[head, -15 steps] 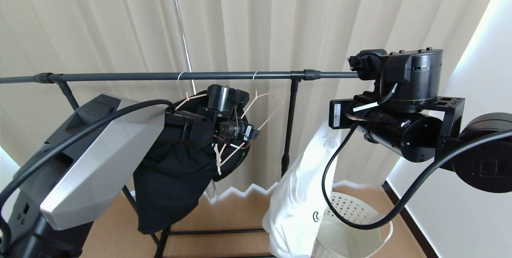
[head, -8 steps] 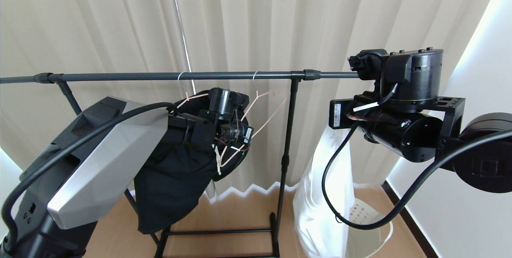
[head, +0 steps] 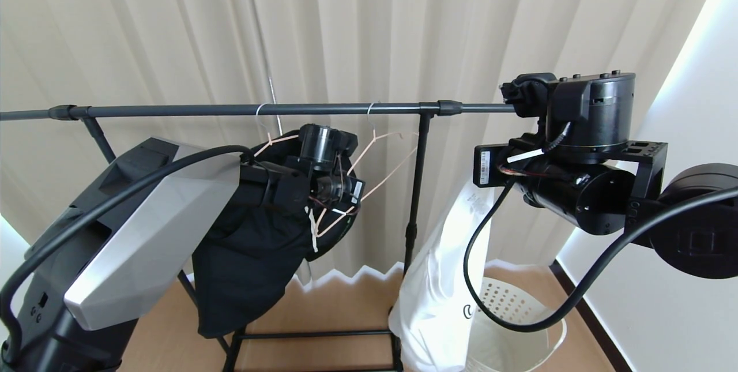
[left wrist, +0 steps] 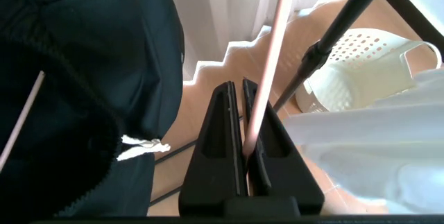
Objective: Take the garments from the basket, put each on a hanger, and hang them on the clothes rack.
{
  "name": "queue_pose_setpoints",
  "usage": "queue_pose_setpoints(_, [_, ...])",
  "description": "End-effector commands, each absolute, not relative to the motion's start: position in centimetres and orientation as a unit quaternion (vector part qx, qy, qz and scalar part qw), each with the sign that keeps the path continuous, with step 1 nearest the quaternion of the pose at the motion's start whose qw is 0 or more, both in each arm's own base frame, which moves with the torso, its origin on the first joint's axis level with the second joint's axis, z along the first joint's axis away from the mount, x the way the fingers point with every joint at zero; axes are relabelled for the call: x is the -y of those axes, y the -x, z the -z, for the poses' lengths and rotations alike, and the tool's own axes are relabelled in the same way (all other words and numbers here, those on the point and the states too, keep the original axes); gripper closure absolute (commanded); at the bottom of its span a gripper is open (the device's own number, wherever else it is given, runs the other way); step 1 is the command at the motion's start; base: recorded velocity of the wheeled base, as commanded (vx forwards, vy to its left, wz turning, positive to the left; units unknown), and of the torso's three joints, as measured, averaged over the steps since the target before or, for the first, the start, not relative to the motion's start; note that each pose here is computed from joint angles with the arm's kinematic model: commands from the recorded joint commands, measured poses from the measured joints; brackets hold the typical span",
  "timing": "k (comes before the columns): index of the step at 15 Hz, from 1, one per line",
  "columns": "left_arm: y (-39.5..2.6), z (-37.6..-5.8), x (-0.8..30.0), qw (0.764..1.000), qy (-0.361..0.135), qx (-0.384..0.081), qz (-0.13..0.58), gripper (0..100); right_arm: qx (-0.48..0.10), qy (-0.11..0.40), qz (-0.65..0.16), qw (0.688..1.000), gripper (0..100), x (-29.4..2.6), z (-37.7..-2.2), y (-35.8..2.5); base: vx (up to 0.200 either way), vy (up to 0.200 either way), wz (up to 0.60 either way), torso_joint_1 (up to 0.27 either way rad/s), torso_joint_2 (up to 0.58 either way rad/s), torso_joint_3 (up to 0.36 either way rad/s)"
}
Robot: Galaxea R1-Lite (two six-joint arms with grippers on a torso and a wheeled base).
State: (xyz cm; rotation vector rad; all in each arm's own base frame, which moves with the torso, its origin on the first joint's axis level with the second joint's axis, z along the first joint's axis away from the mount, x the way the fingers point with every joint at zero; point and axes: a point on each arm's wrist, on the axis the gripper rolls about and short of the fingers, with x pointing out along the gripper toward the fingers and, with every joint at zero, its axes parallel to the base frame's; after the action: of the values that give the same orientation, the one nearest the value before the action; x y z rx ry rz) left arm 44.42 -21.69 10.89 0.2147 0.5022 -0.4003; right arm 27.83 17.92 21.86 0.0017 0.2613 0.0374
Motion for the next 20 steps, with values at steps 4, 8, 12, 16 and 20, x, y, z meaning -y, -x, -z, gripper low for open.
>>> queue_pose_setpoints(4, [-43.5,-13.6,21.5,0.952,-0.093,-0.216,0.197,100,-0.131,0.0,-0.019,0.991,100,-17.9,-21.8,-27.9,0.0,0.0,0.0,0.0,0.0,0.0])
queue_pose_setpoints(8, [-40.6,-15.4,21.2,0.948,-0.1,-0.222,0.205,100,-0.13,-0.001,-0.019,0.991,100,-17.9,-21.9,-27.8,0.0,0.0,0.0,0.0,0.0,0.0])
queue_pose_setpoints(12, [-33.9,-17.0,17.5,0.951,-0.103,-0.219,0.193,100,-0.13,-0.001,-0.017,0.991,100,-17.9,-21.9,-27.8,0.0,0.0,0.0,0.0,0.0,0.0])
queue_pose_setpoints(16, [-26.2,-16.4,13.3,0.953,-0.106,-0.204,0.198,100,-0.127,0.002,0.002,0.992,100,-17.8,-21.9,-27.8,0.0,0.0,0.0,0.0,0.0,0.0])
queue_pose_setpoints(20, [-20.2,-13.5,10.6,0.933,-0.13,-0.203,0.268,100,-0.122,0.014,0.029,0.992,100,-17.6,-21.9,-27.8,0.0,0.0,0.0,0.0,0.0,0.0])
